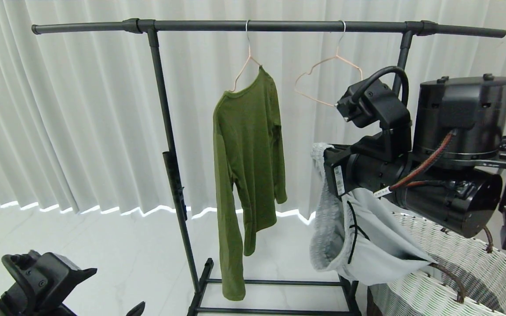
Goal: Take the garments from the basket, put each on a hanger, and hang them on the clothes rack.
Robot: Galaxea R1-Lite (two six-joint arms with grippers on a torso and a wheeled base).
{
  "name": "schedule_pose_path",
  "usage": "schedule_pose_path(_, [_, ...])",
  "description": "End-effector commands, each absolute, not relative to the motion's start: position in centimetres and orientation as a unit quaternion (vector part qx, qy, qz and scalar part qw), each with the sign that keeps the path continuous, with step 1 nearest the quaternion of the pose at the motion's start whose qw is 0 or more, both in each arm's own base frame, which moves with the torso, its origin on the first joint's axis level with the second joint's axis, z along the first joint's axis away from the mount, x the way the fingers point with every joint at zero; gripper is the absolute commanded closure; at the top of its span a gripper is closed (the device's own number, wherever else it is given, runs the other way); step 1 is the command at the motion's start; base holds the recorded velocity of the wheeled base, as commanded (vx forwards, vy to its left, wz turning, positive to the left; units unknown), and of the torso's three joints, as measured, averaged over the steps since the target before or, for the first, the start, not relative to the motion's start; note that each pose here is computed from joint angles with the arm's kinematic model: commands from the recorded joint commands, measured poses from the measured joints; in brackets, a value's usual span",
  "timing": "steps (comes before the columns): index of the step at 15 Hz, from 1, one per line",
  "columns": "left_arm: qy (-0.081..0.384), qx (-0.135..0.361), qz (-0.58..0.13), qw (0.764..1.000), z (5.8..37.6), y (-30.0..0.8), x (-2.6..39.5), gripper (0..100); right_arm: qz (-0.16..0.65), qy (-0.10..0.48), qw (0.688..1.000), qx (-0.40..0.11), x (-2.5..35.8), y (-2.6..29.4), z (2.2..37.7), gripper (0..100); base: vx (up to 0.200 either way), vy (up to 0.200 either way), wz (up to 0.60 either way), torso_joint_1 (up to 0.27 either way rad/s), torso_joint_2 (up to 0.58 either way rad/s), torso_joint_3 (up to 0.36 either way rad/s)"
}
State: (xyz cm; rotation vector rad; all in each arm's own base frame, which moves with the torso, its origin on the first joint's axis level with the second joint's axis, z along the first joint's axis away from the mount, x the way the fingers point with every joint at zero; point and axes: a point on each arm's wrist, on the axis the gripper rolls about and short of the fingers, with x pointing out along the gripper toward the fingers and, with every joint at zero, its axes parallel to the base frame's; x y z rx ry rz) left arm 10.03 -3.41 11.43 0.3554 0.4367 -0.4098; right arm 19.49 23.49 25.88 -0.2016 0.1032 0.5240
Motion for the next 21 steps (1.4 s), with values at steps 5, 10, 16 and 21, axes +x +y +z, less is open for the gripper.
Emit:
schedule_pose_path(5, [0.148, 0.134, -0.394, 0.897, 16.4, -10.0, 13.7, 0, 0.275, 0.009, 0.960, -0.059, 19.3, 23.8, 29.0, 100, 0.000, 0.000, 0.00, 0.000, 0.00, 0.000])
schedule_pose_path(10, [0.226, -0.008, -0.478, 0.849, 17.6, -18.1, 16.0, 0, 0.287, -0.024, 0.957, -0.034, 17.9, 23.2, 31.5, 100, 0.000, 0.000, 0.00, 0.000, 0.00, 0.000])
schedule_pose_path(16, [0.305, -0.130, -0.433, 0.838, 15.8, -23.1, 20.7, 0, 0.287, -0.046, 0.957, -0.016, 16.7, 21.6, 33.1, 100, 0.000, 0.000, 0.00, 0.000, 0.00, 0.000])
schedule_pose_path(21, [0.328, -0.196, -0.390, 0.838, 14.1, -23.2, 22.6, 0, 0.304, -0.050, 0.951, 0.000, 16.3, 21.3, 33.5, 100, 0.000, 0.000, 0.00, 0.000, 0.00, 0.000])
